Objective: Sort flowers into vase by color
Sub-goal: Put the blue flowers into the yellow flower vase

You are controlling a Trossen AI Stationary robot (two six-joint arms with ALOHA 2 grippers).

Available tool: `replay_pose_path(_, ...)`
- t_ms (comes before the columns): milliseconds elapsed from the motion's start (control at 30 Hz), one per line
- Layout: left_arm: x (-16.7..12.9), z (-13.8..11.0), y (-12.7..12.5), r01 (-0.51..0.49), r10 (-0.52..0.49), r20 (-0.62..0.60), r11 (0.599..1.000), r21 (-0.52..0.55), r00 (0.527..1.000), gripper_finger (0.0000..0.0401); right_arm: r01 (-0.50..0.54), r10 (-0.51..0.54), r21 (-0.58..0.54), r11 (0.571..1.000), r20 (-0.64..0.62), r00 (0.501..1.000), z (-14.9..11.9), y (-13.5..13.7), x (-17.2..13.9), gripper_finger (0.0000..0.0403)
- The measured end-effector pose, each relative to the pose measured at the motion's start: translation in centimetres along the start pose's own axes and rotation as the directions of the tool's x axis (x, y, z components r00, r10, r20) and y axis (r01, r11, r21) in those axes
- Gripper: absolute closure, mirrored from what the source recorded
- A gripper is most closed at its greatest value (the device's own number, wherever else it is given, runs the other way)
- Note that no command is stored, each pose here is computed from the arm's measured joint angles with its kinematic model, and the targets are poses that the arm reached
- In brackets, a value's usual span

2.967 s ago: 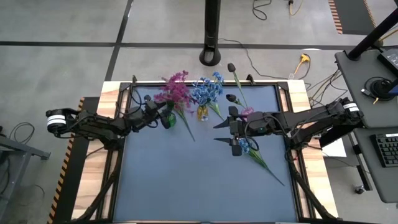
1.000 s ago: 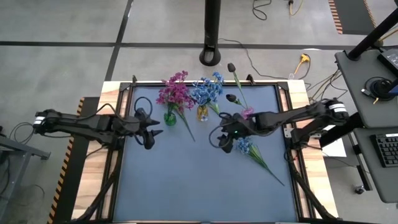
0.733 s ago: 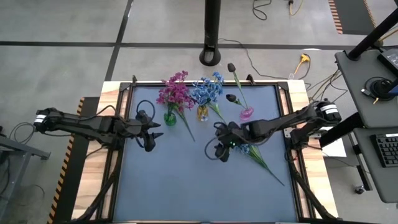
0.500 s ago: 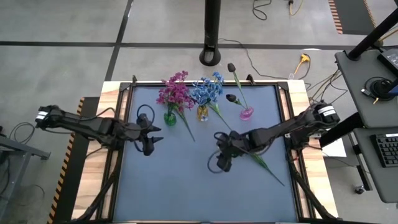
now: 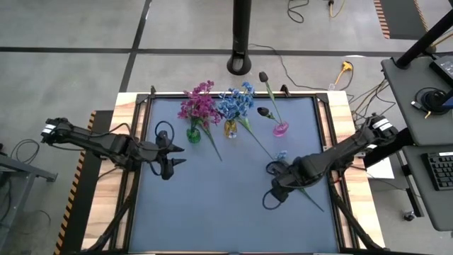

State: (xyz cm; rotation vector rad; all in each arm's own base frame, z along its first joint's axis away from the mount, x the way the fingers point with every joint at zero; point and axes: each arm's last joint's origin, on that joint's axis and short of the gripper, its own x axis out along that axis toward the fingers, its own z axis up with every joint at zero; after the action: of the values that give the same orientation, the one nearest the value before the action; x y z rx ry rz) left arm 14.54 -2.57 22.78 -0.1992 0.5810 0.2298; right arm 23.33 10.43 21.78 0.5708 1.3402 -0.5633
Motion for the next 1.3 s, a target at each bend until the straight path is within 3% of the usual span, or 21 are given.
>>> replay_pose_path(133, 0.1, -0.1, 0.0, -0.001, 0.001, -0.003, 1.000, 0.001, 1.000, 0.0207, 0.059, -0.059, 0.018, 0.998, -0.024, 0.998, -0.4, -1.0, -0.1, 0.0200)
replay_pose_path(533, 0.2, -0.2, 0.0, -0.005, 0.005, -0.014, 0.999, 0.053, 1.000, 0.0207, 0.105, -0.096, 0.050, 0.993, -0.164, 0.982, -1.8, -2.7, 2.2, 0.0198)
replay_pose_path(767, 0.2, -0.2, 0.0, -0.005, 0.006, -0.015, 0.998, 0.060, 1.000, 0.0207, 0.147, -0.129, 0.089, 0.985, -0.187, 0.974, -2.3, -3.6, 3.3, 0.0159)
replay_pose_path(1000, 0.4, -0.3, 0.0, -0.008, 0.009, -0.021, 0.998, 0.063, 1.000, 0.0207, 0.117, -0.108, 0.053, 0.992, -0.158, 0.982, -2.5, -3.8, 4.5, 0.0126)
replay_pose_path(1300, 0.4, -0.3, 0.0, -0.009, 0.010, -0.018, 0.998, 0.062, 1.000, 0.0207, 0.075, -0.065, 0.079, 0.994, -0.121, 0.991, -3.0, -4.7, 6.8, 0.0144)
